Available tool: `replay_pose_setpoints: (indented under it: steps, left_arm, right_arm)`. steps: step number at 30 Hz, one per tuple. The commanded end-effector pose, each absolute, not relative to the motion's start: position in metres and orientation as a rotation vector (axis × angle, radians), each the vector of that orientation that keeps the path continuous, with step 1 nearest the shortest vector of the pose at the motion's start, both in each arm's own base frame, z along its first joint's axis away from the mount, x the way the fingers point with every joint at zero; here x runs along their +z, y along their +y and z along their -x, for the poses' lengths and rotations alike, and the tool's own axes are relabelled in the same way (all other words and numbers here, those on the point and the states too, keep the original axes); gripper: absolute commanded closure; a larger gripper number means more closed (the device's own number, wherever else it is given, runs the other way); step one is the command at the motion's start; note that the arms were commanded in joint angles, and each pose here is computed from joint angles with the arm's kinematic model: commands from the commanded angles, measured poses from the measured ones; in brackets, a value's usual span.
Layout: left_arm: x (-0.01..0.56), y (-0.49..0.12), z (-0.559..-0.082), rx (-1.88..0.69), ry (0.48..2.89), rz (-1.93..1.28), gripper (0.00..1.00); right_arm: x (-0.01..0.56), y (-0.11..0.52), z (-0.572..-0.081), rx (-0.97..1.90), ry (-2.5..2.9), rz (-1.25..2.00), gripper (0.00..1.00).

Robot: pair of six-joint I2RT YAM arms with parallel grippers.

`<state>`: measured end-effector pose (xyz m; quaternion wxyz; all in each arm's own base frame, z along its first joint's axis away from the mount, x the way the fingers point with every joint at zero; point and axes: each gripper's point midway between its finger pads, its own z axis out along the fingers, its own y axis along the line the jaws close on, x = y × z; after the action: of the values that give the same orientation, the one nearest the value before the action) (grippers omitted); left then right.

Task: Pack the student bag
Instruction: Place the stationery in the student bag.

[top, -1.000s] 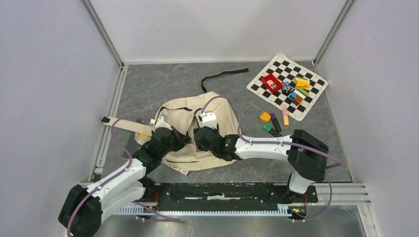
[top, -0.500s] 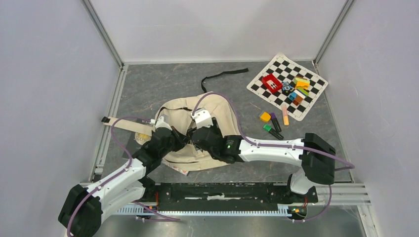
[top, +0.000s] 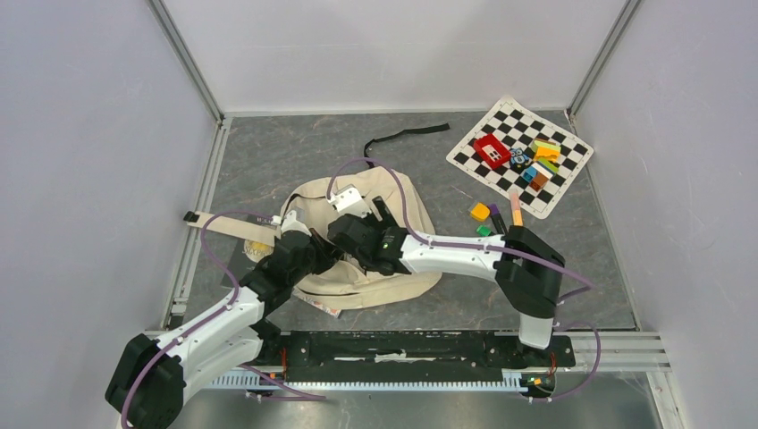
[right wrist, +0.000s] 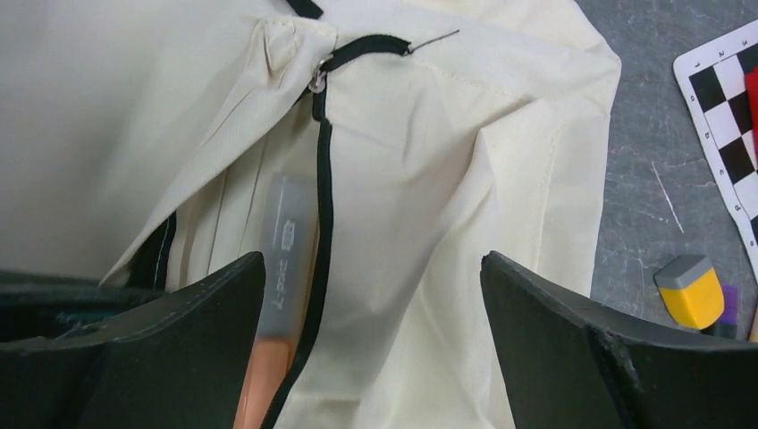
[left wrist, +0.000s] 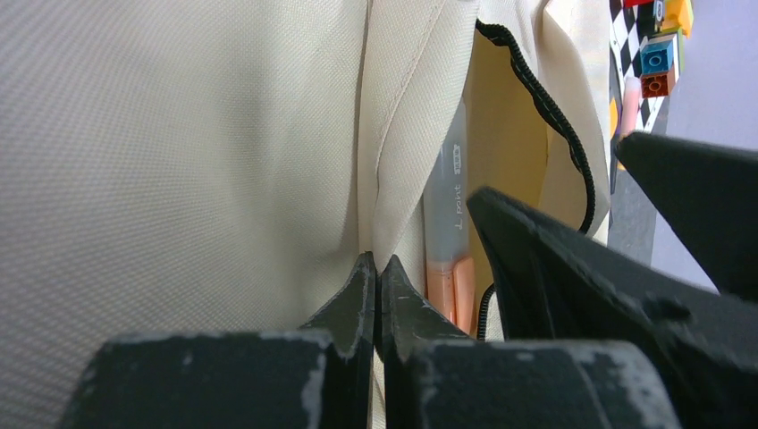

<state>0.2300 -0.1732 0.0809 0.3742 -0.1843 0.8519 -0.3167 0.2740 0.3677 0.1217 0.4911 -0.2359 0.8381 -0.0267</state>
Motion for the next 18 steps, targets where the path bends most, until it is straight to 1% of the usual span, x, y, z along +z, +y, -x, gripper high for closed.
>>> replay_pose_setpoints:
  steps: [1,5,8,11,13,15,18]
  left_arm:
    - [0.092,-0.182,-0.229,-0.885,2.166,0.482,0.98]
    - [0.093,-0.181,-0.228,-0.888,2.162,0.483,0.98]
    - [0.093,-0.180,-0.228,-0.883,2.164,0.482,0.98]
    - [0.093,-0.180,-0.228,-0.880,2.163,0.481,0.98]
    - [0.093,-0.180,-0.229,-0.879,2.163,0.480,0.98]
    - [0.093,-0.181,-0.229,-0.876,2.166,0.476,0.98]
    - [0.093,-0.181,-0.230,-0.870,2.172,0.472,0.98]
  right_arm:
    - [0.138,0.382,-0.292,-0.090,1.989,0.561,0.05]
    - [0.142,0.368,-0.299,-0.218,1.979,0.520,0.07]
    - [0.151,0.357,-0.299,-0.255,1.964,0.497,0.09]
    - [0.164,0.343,-0.299,-0.301,1.938,0.482,0.14]
    - [0.173,0.337,-0.297,-0.310,1.928,0.488,0.20]
    - [0.182,0.334,-0.296,-0.301,1.926,0.488,0.28]
    - [0.192,0.332,-0.294,-0.272,1.924,0.487,0.44]
